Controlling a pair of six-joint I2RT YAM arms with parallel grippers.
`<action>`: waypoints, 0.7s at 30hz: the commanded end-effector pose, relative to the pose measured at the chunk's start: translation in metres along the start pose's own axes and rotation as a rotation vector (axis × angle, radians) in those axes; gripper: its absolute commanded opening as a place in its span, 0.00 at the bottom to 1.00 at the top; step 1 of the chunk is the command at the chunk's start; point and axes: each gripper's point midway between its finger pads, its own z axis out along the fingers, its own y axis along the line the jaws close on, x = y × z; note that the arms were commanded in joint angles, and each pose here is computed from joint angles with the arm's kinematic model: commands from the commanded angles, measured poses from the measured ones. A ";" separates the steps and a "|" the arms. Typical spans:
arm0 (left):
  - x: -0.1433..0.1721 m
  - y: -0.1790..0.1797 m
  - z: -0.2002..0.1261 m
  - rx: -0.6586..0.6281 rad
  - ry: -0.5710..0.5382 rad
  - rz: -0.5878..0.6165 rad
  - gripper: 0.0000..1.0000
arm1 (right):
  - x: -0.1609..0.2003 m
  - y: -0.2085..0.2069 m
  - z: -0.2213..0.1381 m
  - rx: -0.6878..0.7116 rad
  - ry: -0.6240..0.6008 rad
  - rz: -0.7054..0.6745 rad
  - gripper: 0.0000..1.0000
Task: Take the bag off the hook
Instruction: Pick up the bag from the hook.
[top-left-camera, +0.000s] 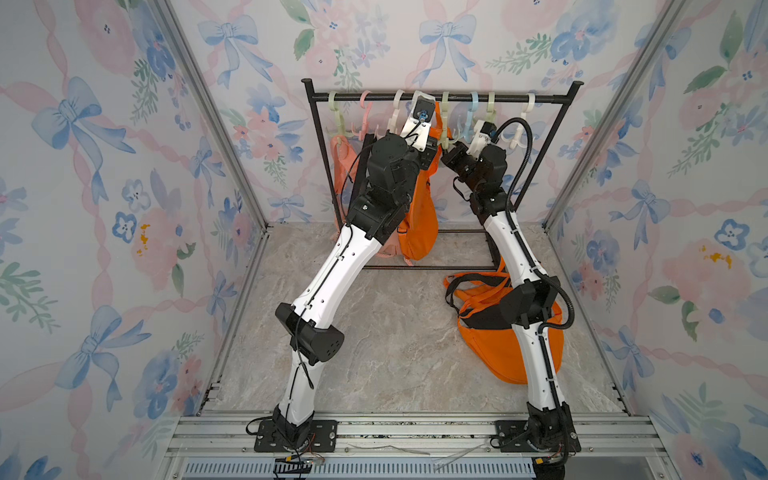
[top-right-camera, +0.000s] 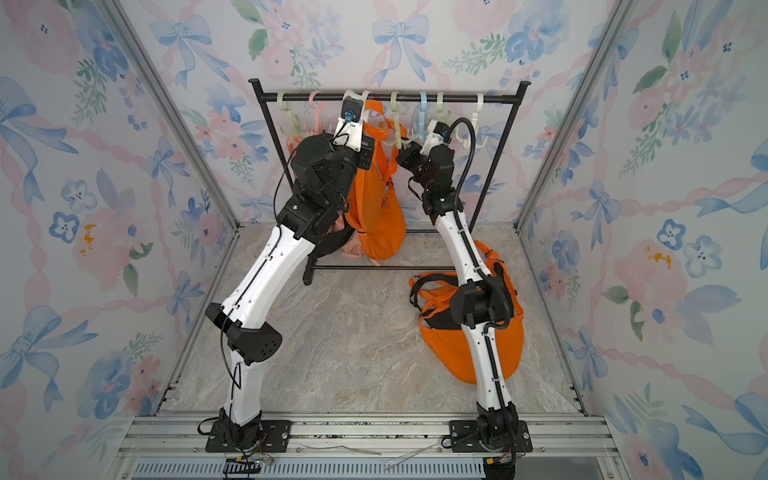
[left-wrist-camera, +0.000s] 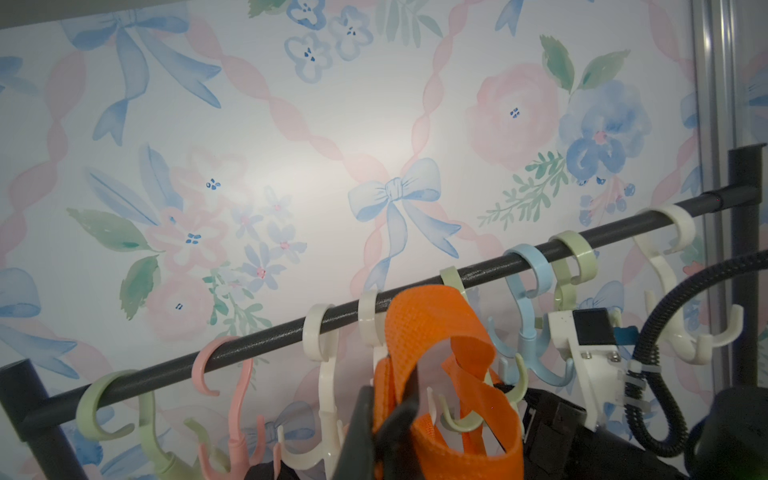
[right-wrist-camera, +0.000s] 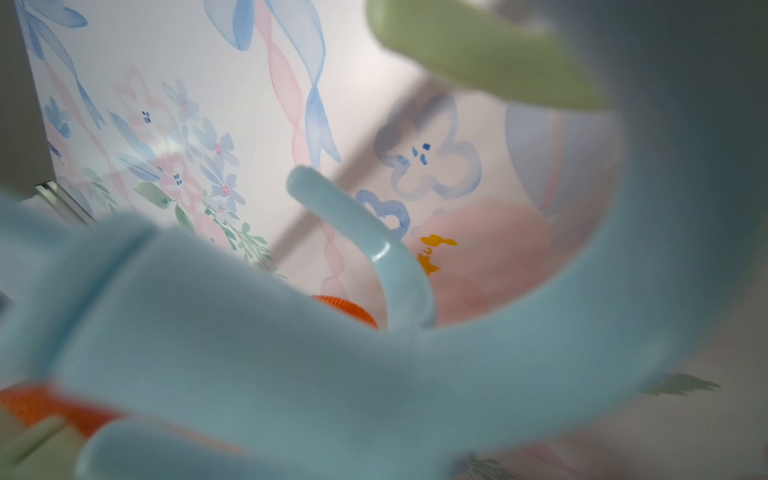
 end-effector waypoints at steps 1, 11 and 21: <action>0.021 0.002 0.005 -0.033 0.055 0.044 0.00 | 0.072 -0.077 -0.009 0.282 0.225 -0.005 0.00; 0.092 0.018 0.023 -0.068 0.222 -0.011 0.00 | 0.092 -0.093 -0.040 0.323 0.325 -0.120 0.00; 0.076 0.028 0.015 -0.058 0.208 -0.047 0.00 | 0.070 -0.072 -0.059 0.284 0.293 -0.152 0.00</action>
